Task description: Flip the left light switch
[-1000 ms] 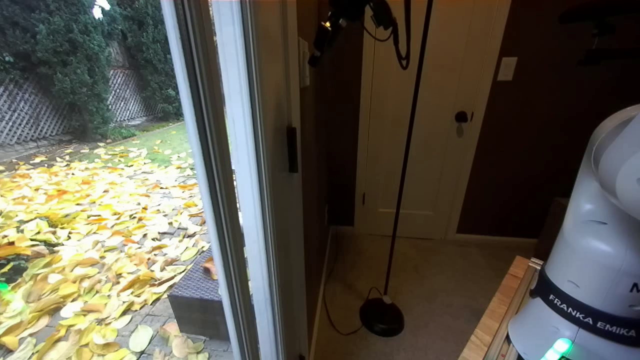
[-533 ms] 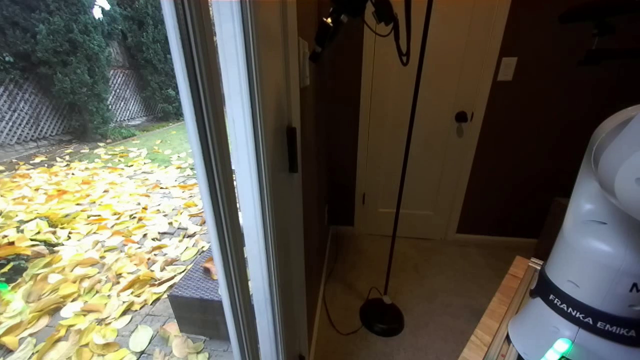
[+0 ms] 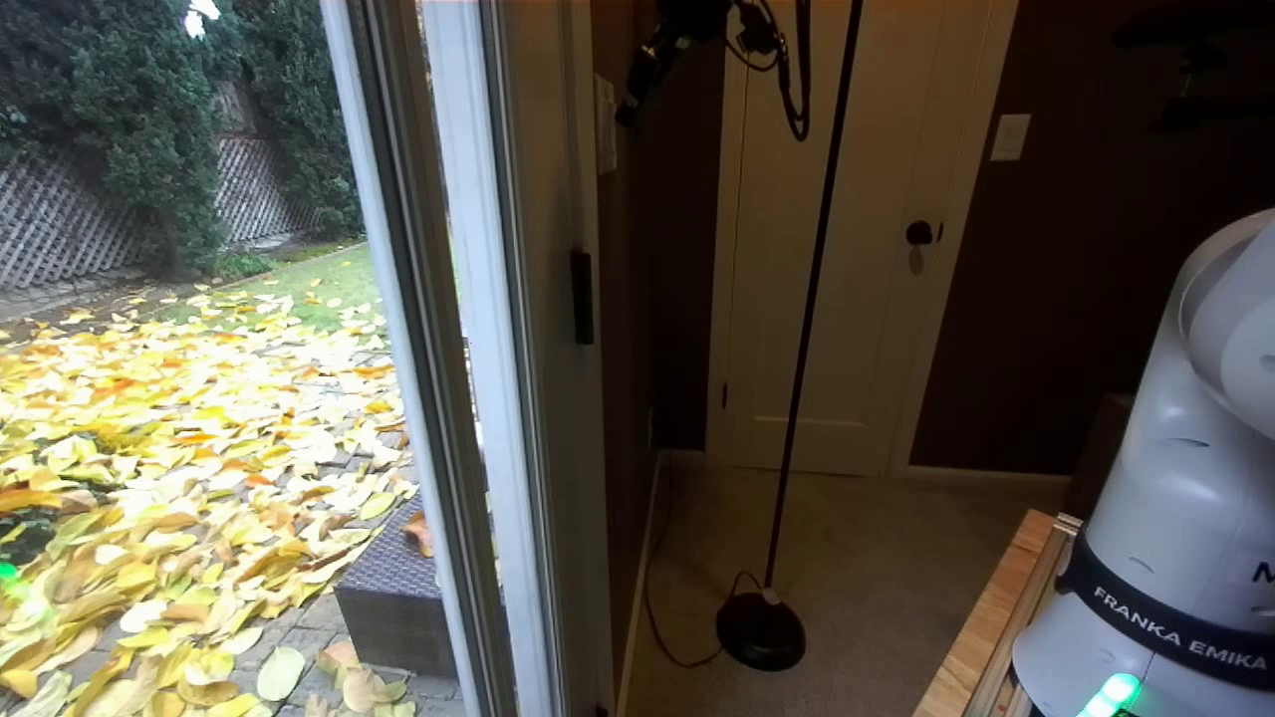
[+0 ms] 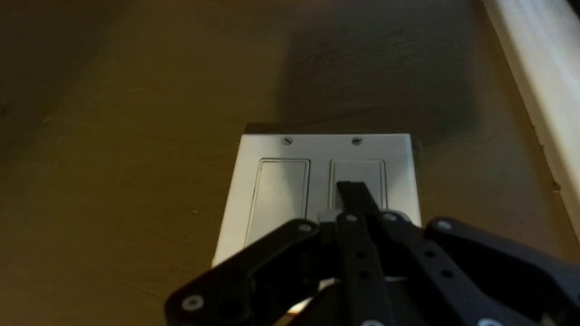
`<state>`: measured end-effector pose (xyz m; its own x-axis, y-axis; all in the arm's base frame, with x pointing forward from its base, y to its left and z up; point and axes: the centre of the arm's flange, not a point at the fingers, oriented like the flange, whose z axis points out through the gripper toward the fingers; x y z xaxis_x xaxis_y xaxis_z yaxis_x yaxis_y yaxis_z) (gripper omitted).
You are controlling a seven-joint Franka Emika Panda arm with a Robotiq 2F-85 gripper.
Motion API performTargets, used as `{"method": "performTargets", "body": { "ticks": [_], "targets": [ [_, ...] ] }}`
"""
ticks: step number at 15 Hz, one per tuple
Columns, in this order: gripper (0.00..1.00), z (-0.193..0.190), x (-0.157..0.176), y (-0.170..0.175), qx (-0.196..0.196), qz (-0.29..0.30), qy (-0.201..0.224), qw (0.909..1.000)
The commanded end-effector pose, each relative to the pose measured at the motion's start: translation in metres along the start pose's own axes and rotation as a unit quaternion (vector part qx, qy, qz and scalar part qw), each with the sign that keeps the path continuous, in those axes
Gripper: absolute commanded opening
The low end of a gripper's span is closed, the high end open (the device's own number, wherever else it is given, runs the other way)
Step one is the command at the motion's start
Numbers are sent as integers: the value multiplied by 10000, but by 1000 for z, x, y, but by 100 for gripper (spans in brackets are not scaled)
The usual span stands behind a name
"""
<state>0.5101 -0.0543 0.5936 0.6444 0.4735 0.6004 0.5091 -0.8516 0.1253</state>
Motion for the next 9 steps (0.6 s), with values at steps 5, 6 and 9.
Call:
{"method": "performTargets", "body": {
  "ticks": [5, 6, 9],
  "targets": [
    [0, 12, 8, 4, -93, -20, 134, 9999],
    [0, 13, 8, 2, -70, -10, 133, 9999],
    [0, 12, 12, -2, -33, 1, 251, 9997]
  ]
}}
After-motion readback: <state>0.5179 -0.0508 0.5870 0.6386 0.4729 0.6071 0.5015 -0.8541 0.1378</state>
